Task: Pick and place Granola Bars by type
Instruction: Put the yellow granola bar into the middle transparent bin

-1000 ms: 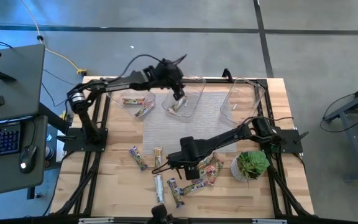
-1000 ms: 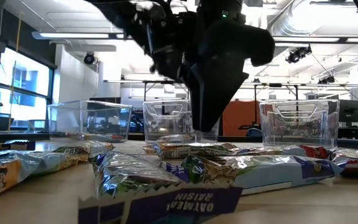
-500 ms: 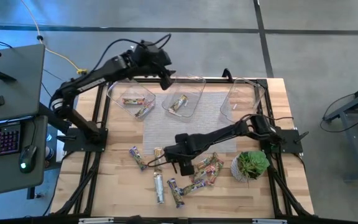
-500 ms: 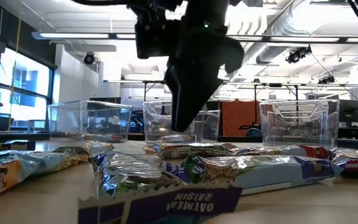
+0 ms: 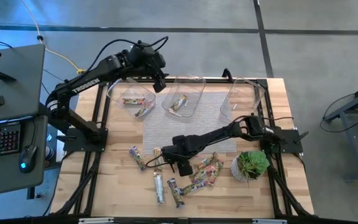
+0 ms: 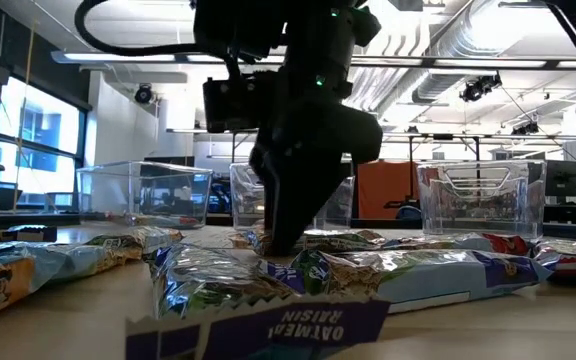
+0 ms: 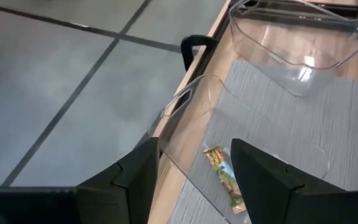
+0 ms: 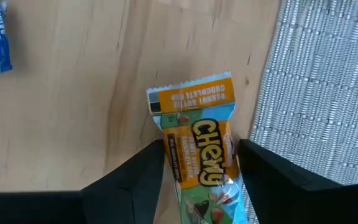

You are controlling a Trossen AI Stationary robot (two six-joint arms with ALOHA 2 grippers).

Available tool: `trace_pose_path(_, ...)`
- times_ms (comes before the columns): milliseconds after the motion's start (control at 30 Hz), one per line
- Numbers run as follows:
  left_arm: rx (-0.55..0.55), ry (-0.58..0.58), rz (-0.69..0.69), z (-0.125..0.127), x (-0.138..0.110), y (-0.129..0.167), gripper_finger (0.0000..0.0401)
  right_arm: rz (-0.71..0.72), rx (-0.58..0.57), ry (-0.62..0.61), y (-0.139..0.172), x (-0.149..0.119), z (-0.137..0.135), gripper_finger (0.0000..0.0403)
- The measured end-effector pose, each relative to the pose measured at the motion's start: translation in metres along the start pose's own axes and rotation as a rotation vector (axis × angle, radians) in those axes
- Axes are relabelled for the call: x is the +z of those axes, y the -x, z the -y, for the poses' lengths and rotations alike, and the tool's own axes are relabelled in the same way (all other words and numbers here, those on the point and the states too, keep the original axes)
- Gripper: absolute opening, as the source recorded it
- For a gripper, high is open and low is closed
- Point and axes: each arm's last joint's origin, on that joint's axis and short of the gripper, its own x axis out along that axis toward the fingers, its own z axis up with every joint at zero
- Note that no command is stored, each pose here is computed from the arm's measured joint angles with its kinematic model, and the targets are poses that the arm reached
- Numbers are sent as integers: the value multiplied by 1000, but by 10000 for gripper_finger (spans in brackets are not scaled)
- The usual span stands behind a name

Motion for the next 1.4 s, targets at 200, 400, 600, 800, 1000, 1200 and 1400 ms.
trace_pose_path(200, 39, 3, -11, -1, -1, 0, 195, -22, 3, 16, -8, -1, 0, 176)
trace_pose_path(400, 86, 3, -20, -3, -1, 0, 195, -23, 6, 36, -9, -1, 2, 117)
trace_pose_path(600, 197, -18, 5, -8, 1, 15, 195, -28, 6, 75, 2, -3, 4, 88)
trace_pose_path(800, 334, 7, 67, -15, 3, 46, 195, -13, -140, 135, 40, -4, 24, 94)
trace_pose_path(1000, 414, 40, 114, -20, 2, 73, 195, -63, -441, 143, 64, -11, 77, 92)
trace_pose_path(1200, 422, 41, 115, -21, -2, 87, 195, -60, -533, 14, 81, -23, 137, 90)
trace_pose_path(1400, 411, 19, 47, -20, -9, 85, 195, 57, -355, -48, 104, -31, 159, 89)
